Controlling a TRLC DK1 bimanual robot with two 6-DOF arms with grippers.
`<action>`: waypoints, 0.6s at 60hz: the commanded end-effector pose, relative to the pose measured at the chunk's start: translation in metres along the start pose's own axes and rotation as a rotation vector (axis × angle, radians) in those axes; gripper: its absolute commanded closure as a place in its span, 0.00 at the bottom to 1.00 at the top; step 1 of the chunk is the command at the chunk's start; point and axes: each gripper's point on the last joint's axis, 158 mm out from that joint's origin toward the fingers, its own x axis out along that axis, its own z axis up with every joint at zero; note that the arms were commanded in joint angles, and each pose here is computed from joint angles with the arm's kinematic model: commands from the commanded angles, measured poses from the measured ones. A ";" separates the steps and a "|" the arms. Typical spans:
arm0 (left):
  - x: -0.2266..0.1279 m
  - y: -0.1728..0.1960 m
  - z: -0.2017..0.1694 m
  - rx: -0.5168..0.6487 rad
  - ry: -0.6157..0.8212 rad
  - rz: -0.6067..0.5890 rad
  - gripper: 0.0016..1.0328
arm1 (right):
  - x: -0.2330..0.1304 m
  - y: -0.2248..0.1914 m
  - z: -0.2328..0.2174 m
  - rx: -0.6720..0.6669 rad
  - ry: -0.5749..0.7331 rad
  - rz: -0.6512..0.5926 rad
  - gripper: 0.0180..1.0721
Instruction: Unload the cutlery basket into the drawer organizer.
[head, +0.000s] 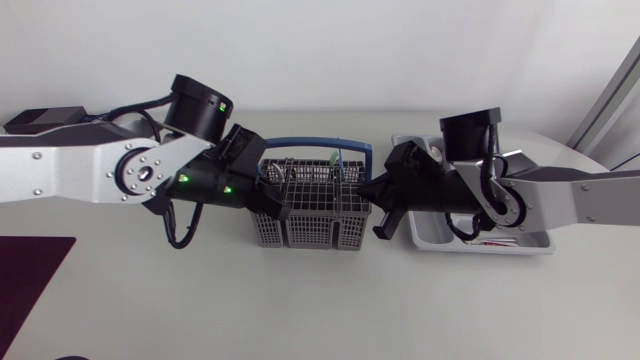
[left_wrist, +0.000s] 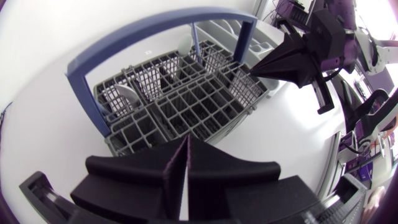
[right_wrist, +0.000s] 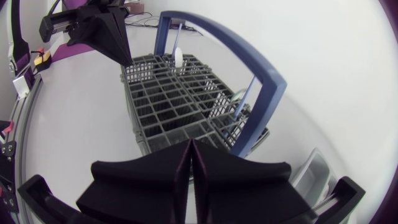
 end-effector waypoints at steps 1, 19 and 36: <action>-0.020 -0.004 0.026 -0.008 -0.073 -0.004 0.87 | -0.012 0.006 0.007 0.015 -0.016 0.001 0.93; -0.011 0.007 0.020 -0.008 -0.061 0.027 0.87 | -0.017 0.011 0.009 0.009 -0.025 0.002 0.93; 0.017 0.021 -0.007 -0.010 0.015 0.073 0.87 | -0.022 0.012 0.009 0.007 -0.029 -0.002 0.93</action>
